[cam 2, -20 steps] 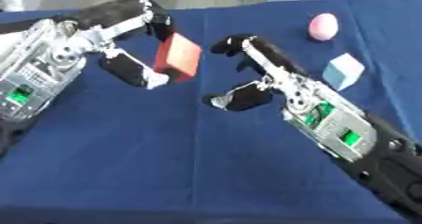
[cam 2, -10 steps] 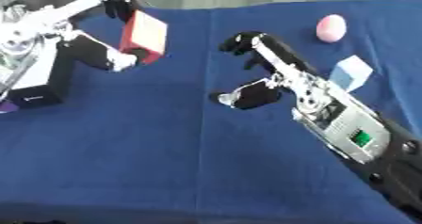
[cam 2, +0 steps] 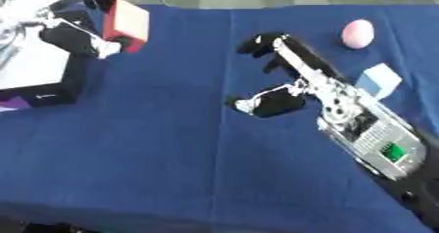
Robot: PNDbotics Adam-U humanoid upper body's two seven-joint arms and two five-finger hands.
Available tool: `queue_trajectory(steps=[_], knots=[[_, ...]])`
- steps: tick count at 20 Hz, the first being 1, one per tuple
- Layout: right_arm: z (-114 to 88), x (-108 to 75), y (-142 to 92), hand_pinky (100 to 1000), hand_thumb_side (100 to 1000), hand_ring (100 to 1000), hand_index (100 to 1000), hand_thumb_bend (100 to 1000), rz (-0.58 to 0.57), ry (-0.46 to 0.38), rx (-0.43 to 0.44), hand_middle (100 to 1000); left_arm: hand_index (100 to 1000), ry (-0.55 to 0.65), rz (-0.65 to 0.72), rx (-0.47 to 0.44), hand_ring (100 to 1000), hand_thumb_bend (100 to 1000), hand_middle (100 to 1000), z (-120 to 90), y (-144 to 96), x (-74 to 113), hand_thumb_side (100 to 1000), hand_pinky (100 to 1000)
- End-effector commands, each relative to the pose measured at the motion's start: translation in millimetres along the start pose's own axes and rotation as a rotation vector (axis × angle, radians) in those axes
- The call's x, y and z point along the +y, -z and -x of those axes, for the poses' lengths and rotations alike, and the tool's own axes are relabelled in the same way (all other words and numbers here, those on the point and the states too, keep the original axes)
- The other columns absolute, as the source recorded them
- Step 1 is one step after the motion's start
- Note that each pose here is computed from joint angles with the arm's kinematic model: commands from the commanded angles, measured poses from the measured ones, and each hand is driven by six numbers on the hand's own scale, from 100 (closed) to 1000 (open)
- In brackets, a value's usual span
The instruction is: Pick up the objects with one hand, pass them to the other hand, and then place them into the box on the other side of the table.
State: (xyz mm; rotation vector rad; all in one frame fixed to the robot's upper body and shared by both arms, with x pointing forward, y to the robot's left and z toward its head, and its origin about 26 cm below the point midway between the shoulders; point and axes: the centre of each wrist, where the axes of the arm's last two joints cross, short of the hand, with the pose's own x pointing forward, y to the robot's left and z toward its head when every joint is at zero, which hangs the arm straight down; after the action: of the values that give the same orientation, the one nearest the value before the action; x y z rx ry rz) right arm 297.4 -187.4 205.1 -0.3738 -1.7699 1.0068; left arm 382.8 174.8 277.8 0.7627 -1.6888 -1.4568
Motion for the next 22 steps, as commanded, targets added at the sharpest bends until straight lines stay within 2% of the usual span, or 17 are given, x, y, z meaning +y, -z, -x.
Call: queue_trajectory(steps=[1,4,13,22], knots=[[-7.4,-10.7,-2.4,677,100,819,761,574,0.028,-0.024,-0.048,749,438,0.037,-0.071,0.110,646,164,521,28.5,-9.6,22.1,100,697],[-8.8,-10.3,-1.9,677,100,818,760,573,0.029,-0.024,-0.075,748,438,0.043,-0.102,0.175,647,154,522,48.9,-14.2,28.2,100,698],[-8.3,-9.7,-2.2,681,100,817,764,561,0.046,-0.050,-0.108,747,438,0.041,-0.170,0.314,647,141,522,89.4,-28.6,34.7,100,698],[-7.8,-12.7,-2.3,680,100,816,763,558,0.068,-0.043,-0.115,747,437,0.042,-0.245,0.434,647,145,522,120.6,-41.3,37.3,100,697]])
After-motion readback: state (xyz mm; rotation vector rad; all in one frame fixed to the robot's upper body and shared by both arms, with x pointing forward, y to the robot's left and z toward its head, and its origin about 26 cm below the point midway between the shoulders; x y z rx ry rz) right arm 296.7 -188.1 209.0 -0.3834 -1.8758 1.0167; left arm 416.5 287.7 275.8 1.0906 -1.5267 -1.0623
